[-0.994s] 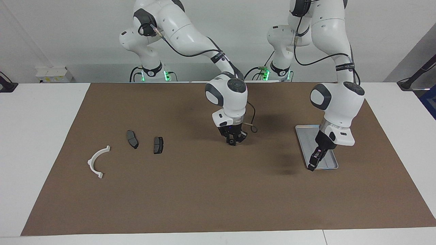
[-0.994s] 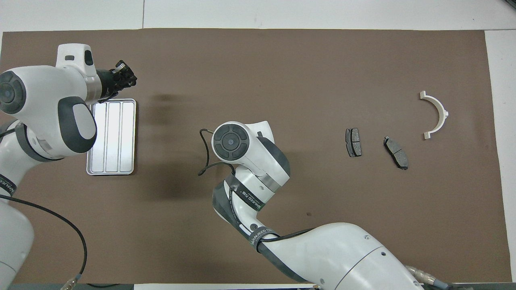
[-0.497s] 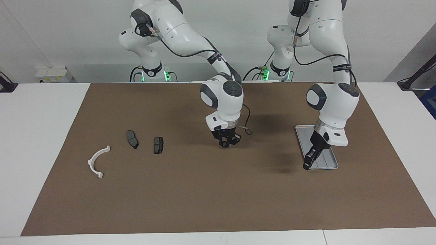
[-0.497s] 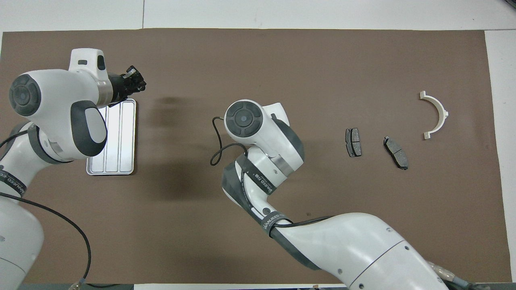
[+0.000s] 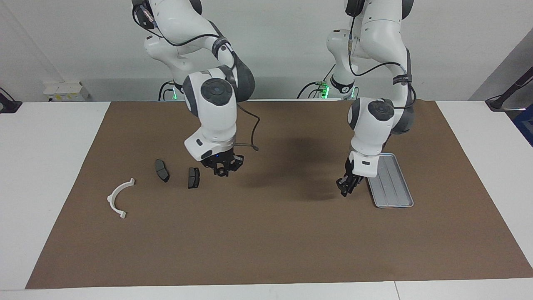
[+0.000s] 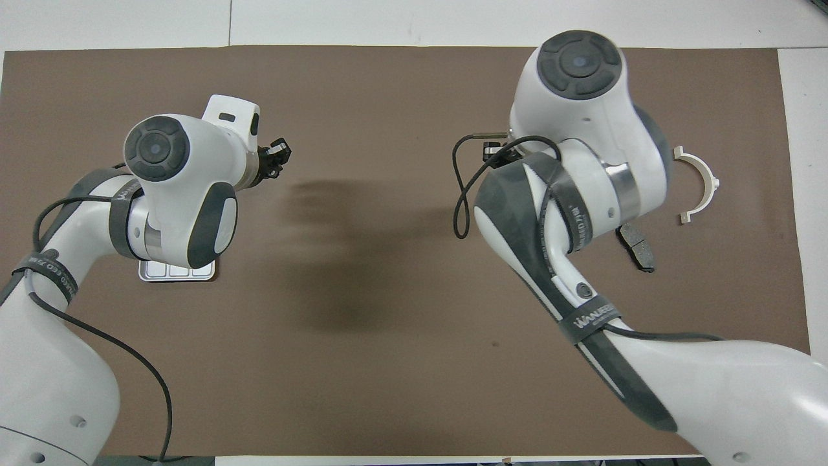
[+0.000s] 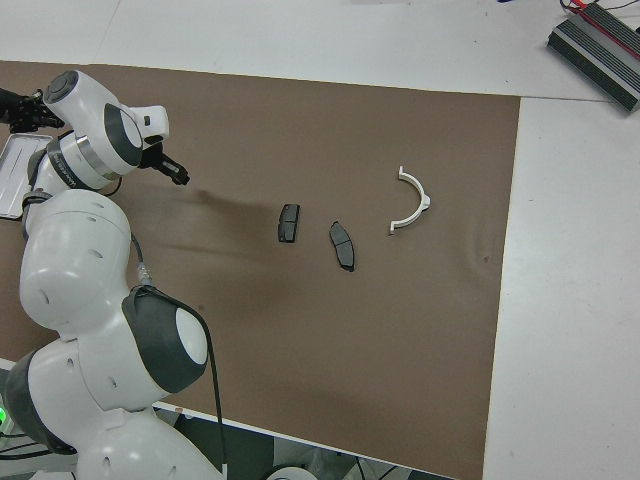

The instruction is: Place bearing gear from tray to pile

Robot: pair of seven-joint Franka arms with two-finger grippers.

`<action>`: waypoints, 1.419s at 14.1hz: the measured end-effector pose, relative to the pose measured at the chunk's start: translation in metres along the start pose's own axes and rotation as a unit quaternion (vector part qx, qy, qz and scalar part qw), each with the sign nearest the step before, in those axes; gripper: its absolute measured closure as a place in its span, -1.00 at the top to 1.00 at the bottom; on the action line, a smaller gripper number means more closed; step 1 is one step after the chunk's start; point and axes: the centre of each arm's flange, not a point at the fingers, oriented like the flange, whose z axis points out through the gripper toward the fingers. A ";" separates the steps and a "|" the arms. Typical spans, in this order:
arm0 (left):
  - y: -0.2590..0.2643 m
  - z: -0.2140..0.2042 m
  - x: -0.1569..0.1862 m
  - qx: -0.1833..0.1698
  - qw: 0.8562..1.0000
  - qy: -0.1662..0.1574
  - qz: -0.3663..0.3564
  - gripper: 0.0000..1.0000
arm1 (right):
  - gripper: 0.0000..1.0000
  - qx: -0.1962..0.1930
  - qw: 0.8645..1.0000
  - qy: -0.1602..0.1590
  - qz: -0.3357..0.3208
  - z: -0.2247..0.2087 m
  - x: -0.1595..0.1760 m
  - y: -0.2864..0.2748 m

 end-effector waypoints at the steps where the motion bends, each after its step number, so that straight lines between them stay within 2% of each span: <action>1: 0.017 -0.009 -0.016 0.008 1.000 -0.004 0.005 -0.51 | -0.29 0.000 1.000 -0.003 -0.020 -0.002 0.007 0.024; 6: 0.096 -0.038 -0.105 0.010 1.000 -0.020 0.014 -0.51 | -0.29 0.000 0.996 -0.019 -0.089 0.018 0.033 0.121; 9: 0.113 -0.044 -0.132 0.020 0.999 -0.028 0.029 -0.51 | -0.29 0.004 0.995 -0.003 -0.104 0.044 0.038 0.148; 16: 0.121 -0.006 -0.138 0.057 0.997 -0.035 0.045 -0.51 | -0.29 0.011 0.994 0.032 -0.108 0.128 0.028 0.198; 20: 0.121 0.017 -0.140 0.050 0.997 -0.030 0.047 -0.51 | -0.29 0.014 0.993 0.043 -0.108 0.156 0.023 0.209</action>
